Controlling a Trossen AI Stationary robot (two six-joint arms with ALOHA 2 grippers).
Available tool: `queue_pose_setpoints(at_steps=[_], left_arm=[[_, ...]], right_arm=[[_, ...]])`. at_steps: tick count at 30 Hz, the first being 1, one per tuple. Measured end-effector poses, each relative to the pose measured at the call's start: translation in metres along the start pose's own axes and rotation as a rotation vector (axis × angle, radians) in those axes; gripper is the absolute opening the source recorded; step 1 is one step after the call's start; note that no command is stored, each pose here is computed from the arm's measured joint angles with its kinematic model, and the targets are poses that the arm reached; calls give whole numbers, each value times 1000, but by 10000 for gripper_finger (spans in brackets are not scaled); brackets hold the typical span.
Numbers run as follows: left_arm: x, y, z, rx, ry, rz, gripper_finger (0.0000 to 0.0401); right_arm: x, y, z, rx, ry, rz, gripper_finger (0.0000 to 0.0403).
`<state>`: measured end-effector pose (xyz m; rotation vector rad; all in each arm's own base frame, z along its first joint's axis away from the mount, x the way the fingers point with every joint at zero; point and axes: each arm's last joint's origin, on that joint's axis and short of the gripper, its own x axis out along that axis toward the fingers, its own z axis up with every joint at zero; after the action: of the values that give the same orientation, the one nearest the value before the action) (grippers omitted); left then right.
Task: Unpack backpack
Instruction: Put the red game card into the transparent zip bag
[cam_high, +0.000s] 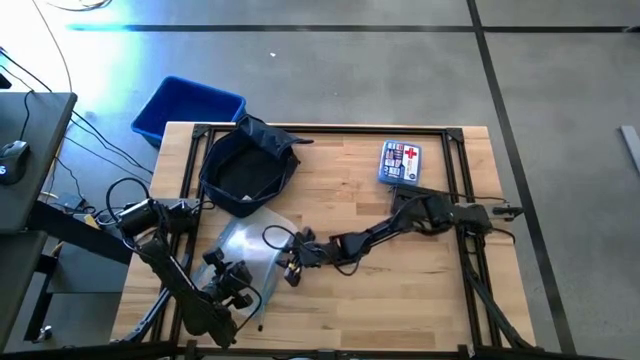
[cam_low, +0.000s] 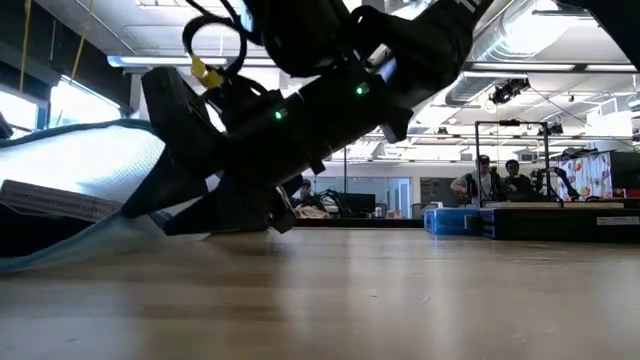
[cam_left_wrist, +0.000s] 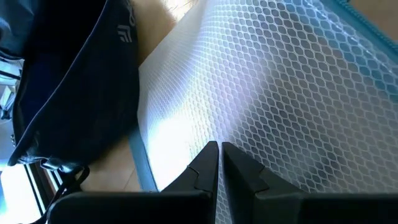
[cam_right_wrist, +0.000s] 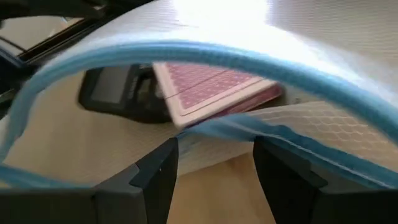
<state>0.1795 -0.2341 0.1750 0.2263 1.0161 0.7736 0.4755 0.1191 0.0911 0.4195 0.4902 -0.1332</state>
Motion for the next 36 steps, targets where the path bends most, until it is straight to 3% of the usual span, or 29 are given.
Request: queue_pose_setpoints(at_steps=[8,15,22,28,36], left_arm=[[0,-2,0,-14,10,-19,0],[-7,-6,-23,-8,175,-62,0],[17,1,-55,-19,140,-9,0],[28,1,-61,-72,86,-13,0],[5,-3,-55,-54,50,-64,0]], right_arm=[[-1,-7,-6,103,0,-160,192],[0,-2,4,105,19,-200,181],[21,12,32,32,55,-242,180],[46,12,45,7,53,-229,180],[23,35,70,-181,89,-273,180]])
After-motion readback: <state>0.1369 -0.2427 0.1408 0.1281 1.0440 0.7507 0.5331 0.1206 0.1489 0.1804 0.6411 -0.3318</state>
